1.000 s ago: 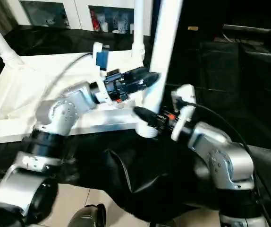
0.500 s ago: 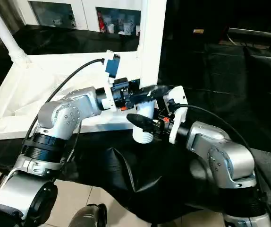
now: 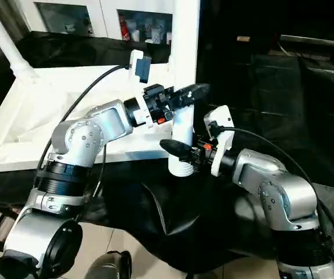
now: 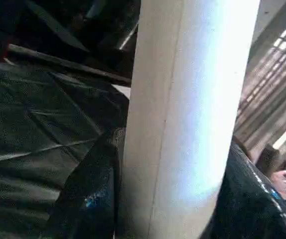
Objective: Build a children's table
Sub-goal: Insert table leg to table base
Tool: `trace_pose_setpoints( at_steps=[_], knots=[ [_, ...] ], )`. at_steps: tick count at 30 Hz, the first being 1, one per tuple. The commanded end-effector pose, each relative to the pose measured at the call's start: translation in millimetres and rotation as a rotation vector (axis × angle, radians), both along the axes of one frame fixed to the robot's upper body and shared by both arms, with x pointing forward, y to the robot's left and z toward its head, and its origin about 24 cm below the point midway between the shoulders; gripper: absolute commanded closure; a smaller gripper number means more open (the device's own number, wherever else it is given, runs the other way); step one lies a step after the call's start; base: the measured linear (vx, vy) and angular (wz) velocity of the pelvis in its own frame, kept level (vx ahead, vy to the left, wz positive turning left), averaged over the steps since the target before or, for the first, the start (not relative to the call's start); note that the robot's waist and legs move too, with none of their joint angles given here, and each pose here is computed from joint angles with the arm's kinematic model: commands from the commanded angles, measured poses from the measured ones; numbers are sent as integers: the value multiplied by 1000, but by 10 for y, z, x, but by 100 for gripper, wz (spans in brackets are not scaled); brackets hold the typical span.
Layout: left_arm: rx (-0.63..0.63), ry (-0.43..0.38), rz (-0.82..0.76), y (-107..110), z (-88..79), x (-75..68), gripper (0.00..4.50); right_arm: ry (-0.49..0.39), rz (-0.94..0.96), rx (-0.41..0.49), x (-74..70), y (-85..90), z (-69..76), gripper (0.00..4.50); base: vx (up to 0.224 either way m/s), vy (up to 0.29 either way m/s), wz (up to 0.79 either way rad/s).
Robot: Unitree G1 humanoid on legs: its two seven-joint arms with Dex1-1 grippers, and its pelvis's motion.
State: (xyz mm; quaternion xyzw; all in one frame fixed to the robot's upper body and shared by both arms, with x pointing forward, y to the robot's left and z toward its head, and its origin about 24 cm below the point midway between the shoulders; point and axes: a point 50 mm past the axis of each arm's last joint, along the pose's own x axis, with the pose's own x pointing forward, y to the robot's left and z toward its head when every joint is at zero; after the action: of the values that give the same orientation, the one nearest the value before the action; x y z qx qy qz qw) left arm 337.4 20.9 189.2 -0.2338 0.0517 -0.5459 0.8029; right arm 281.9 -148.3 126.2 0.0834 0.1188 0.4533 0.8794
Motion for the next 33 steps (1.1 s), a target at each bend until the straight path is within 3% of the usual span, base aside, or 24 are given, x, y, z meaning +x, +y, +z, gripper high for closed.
trace_pose_setpoints(
  at_steps=[1, 6, 12, 15, 21, 29, 33],
  knots=[
    [38, 20, 77, 54, -16, 69, 247, -61, 44, 17, -2, 63, 154, 259, 0, 0, 0],
    [75, 45, 202, 98, -20, 156, 260, -63, 27, 19, 4, 75, 173, 259, 0, 0, 0],
    [66, 67, 228, 113, -11, 187, 262, -75, -3, 19, 29, 79, 202, 259, 0, 0, 0],
    [70, 76, 245, 114, -14, 196, 262, -42, -54, 64, 78, 61, 211, 189, 0, 0, 0],
    [93, 80, 274, 138, -8, 240, 264, -22, -112, -5, 125, -14, 205, 141, 0, 0, 0],
    [83, 52, 248, 151, 50, 242, 264, 76, -93, -26, 126, -53, 245, 138, 0, 0, 0],
    [70, 7, 159, 106, 108, 182, 264, 115, -39, -48, 113, -77, 237, 138, 0, 0, 0]
  ],
)
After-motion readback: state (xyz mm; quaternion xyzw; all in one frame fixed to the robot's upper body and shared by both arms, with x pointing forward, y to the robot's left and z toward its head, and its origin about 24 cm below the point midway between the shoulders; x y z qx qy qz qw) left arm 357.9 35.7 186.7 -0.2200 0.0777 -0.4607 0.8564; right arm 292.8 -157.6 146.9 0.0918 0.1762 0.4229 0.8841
